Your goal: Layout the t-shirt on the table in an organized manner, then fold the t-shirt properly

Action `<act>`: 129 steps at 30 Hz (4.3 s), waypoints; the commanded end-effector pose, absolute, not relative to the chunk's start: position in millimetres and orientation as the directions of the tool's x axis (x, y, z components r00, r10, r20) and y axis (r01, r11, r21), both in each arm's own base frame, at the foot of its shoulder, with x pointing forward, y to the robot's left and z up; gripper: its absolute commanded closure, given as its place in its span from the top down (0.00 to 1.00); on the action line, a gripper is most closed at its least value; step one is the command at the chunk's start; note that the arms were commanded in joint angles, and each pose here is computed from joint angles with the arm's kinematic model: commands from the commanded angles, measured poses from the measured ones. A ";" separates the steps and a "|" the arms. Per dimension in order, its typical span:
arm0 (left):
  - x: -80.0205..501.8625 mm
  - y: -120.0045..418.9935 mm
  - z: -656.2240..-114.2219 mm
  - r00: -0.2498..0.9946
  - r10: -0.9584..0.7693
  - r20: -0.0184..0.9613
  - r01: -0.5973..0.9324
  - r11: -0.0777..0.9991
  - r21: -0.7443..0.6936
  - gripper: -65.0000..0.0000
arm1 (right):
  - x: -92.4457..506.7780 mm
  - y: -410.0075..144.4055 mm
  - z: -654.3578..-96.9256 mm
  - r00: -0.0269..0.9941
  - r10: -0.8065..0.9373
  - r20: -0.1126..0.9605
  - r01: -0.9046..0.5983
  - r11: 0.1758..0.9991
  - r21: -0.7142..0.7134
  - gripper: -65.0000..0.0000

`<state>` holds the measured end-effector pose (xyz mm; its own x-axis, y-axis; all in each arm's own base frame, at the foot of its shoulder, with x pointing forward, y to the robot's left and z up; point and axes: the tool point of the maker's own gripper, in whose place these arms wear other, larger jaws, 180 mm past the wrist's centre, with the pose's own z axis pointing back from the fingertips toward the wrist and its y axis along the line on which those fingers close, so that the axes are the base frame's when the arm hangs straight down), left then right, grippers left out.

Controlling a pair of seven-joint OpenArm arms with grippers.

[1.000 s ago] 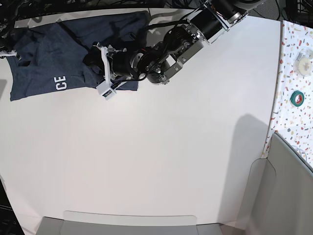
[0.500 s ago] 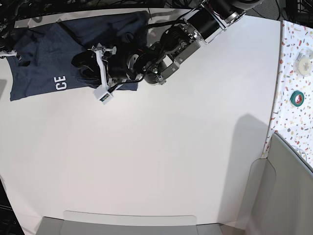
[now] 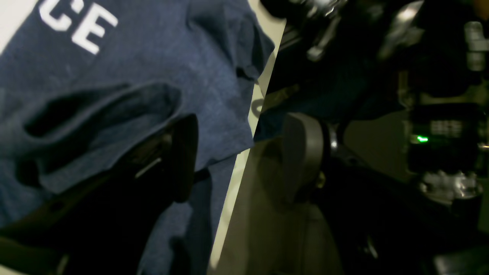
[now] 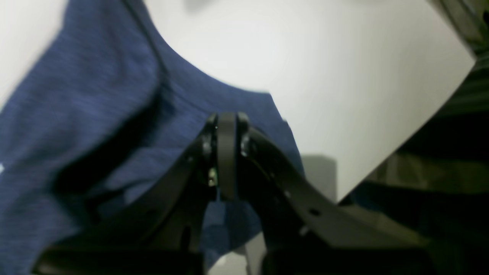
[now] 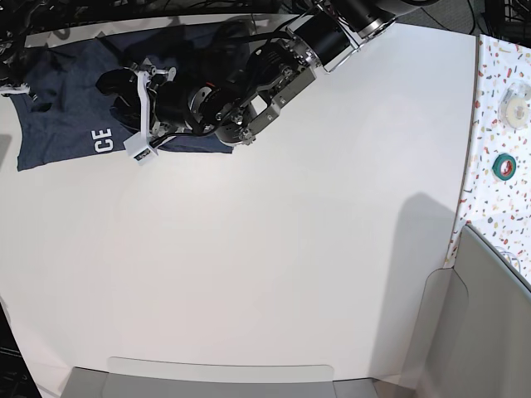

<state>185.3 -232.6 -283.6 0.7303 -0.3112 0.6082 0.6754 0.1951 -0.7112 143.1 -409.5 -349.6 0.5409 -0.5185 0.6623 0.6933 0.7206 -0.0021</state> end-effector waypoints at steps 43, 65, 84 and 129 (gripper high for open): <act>211.1 -49.6 -367.3 0.810 -0.200 0.551 0.531 0.651 -0.543 0.00 | 159.4 -416.6 -339.2 0.505 -0.504 0.701 0.691 0.722 0.021 0.00; 152.3 -125.0 -327.3 0.639 -0.416 0.647 0.769 0.374 -0.519 0.00 | 159.4 -416.2 -340.4 0.505 -0.507 0.699 0.692 0.721 0.024 0.00; 237.1 -71.9 -315.3 0.655 -0.247 0.714 0.683 0.599 -0.418 0.00 | 159.5 -416.6 -340.0 0.505 -0.506 0.699 0.692 0.722 0.022 0.00; 198.9 -134.6 -353.7 0.602 -0.379 0.703 0.769 0.510 -0.384 0.00 | 160.0 -416.2 -340.1 0.504 -0.507 0.699 0.692 0.721 0.025 0.00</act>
